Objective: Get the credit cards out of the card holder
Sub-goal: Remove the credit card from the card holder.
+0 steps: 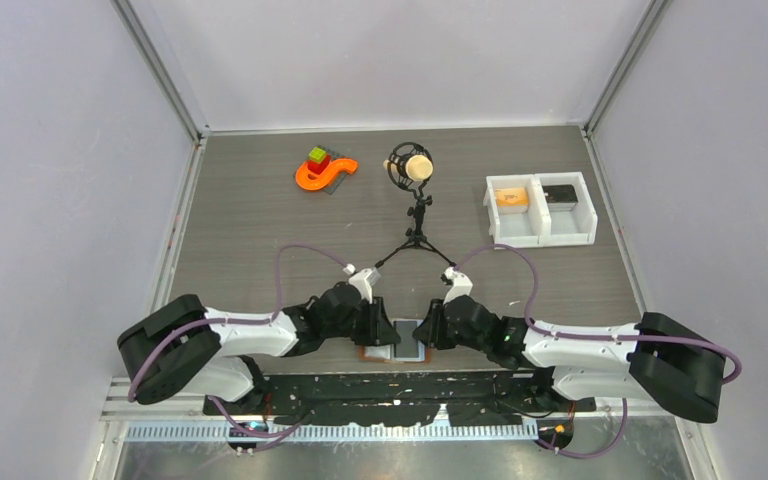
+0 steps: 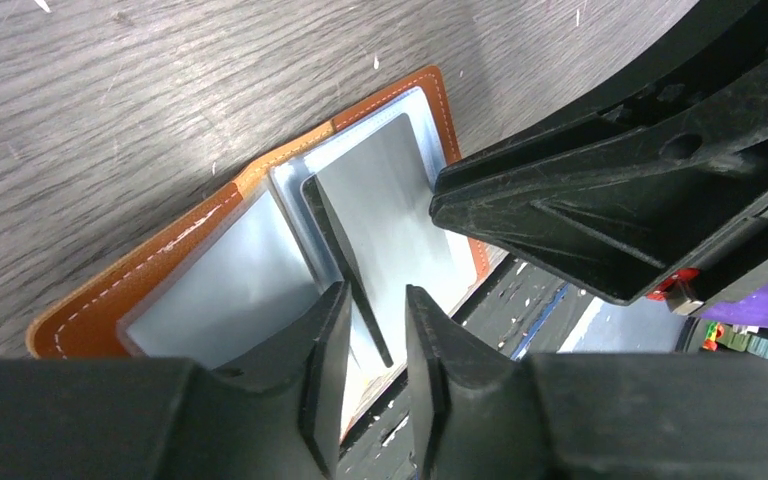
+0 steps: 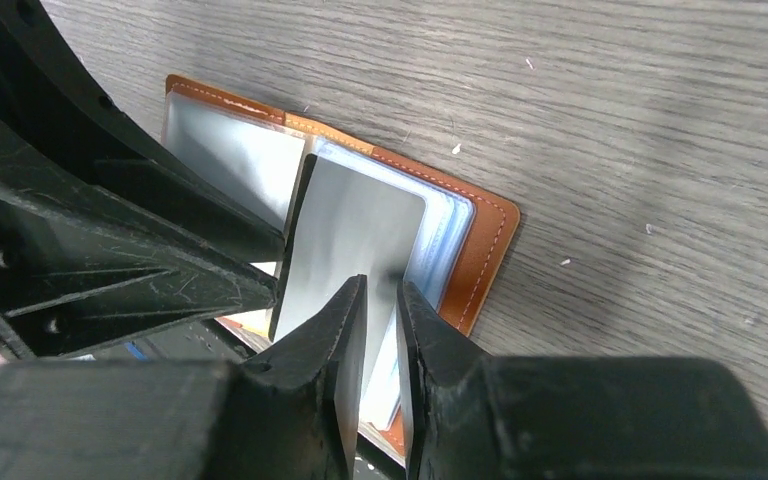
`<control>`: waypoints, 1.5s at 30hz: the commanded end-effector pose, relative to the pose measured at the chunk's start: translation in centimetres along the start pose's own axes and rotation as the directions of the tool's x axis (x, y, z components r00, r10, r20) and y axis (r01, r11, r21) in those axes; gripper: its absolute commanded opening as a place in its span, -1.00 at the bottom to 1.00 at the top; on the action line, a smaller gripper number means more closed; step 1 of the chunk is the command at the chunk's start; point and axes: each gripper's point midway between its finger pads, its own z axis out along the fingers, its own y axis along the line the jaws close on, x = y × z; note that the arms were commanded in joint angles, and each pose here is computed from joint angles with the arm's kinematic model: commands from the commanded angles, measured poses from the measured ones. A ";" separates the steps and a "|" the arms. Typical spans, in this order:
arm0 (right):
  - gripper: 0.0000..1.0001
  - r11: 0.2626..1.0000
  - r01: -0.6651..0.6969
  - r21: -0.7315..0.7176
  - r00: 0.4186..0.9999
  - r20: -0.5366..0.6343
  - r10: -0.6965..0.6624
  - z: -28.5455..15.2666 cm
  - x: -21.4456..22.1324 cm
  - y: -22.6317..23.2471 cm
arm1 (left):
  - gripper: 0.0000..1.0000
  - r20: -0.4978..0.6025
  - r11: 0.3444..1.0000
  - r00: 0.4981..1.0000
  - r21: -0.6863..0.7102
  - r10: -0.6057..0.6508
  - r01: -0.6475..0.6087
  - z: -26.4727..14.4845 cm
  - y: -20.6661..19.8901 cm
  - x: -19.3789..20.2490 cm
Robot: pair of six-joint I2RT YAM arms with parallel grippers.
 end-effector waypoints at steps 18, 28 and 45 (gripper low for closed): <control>-0.46 0.999 -0.009 -0.050 1.000 0.027 0.010 -1.5 -1.6 1.6 | -0.35 0.078 0.997 0.995 0.051 -0.054 0.050 -0.8 -0.5 -1.0; -0.46 0.998 -0.026 -0.064 0.999 0.028 0.028 -1.5 -1.9 2.2 | -0.33 0.077 0.997 0.995 0.052 -0.060 0.056 -0.6 -0.1 -0.7; -0.47 0.997 -0.045 -0.061 0.999 -0.005 0.045 -0.4 -0.9 2.0 | -0.32 0.078 0.996 0.994 0.061 -0.073 0.069 -0.4 0.4 -0.2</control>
